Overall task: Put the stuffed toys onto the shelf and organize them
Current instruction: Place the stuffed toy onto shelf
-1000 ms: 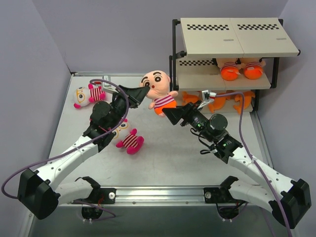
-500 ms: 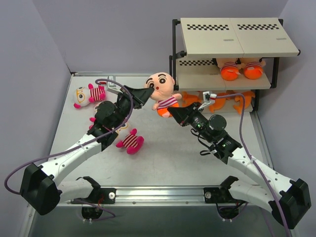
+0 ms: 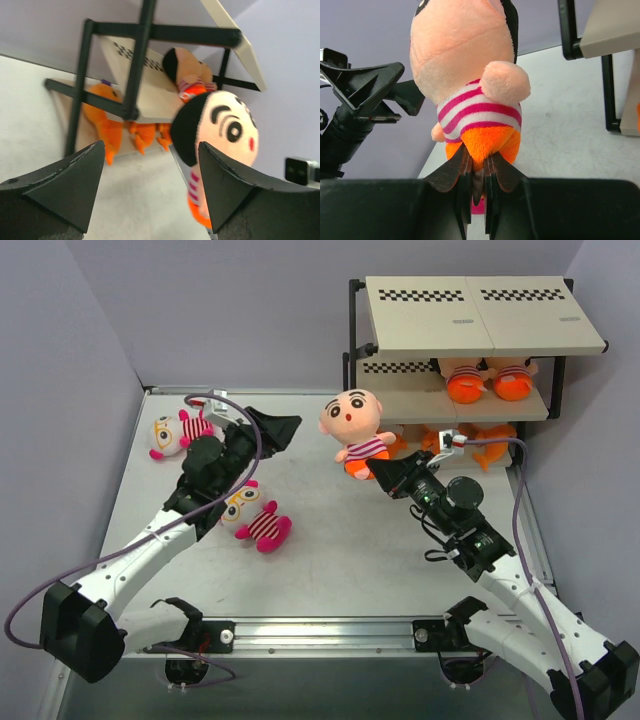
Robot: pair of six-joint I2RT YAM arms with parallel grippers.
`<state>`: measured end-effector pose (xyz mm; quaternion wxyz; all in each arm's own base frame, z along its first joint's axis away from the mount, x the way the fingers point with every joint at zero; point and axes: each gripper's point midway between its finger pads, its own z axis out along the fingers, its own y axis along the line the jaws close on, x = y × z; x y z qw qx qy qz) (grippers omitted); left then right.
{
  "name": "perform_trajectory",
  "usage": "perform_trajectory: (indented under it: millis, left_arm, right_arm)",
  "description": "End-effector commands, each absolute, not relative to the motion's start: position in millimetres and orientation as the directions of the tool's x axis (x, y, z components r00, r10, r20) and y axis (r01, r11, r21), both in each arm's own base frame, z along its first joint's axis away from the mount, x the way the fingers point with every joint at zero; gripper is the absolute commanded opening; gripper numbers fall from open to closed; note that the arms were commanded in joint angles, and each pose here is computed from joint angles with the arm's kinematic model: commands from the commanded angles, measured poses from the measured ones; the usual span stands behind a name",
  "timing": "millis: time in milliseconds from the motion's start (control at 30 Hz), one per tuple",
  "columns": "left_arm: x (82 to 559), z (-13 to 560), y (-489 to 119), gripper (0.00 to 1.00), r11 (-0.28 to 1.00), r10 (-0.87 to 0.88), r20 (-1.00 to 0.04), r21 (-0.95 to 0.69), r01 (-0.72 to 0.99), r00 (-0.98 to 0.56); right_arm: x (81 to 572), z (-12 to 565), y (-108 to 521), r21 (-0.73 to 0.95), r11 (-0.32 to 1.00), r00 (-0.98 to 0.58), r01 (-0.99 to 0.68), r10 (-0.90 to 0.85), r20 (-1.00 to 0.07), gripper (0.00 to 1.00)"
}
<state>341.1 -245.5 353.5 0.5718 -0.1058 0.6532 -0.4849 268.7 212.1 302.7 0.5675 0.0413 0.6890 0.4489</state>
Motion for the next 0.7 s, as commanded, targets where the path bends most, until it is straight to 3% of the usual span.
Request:
perform_trajectory:
  millis: [0, 267, 433, 667]
  left_arm:
    - [343, 369, -211, 0.84, 0.581, -0.656, -0.704, -0.701, 0.414, -0.272]
    - [347, 317, -120, 0.97, 0.829, -0.448, -0.845, -0.514, 0.218, -0.291]
    - [342, 297, -81, 0.94, 0.948, -0.27, -0.929, -0.302, 0.096, -0.252]
    - [337, 301, -65, 0.94, 0.986, -0.152, -0.969, -0.164, 0.043, -0.194]
  right_arm:
    - [267, 305, 196, 0.648, 0.625, -0.328, -0.434, 0.561, -0.76, 0.0]
    - [283, 304, 170, 0.636, 0.705, -0.322, -0.312, 0.551, -0.769, 0.0]
    - [299, 306, 151, 0.656, 0.719, -0.313, -0.228, 0.584, -0.749, 0.0]
    - [325, 322, 130, 0.675, 0.718, -0.255, -0.169, 0.63, -0.734, 0.0]
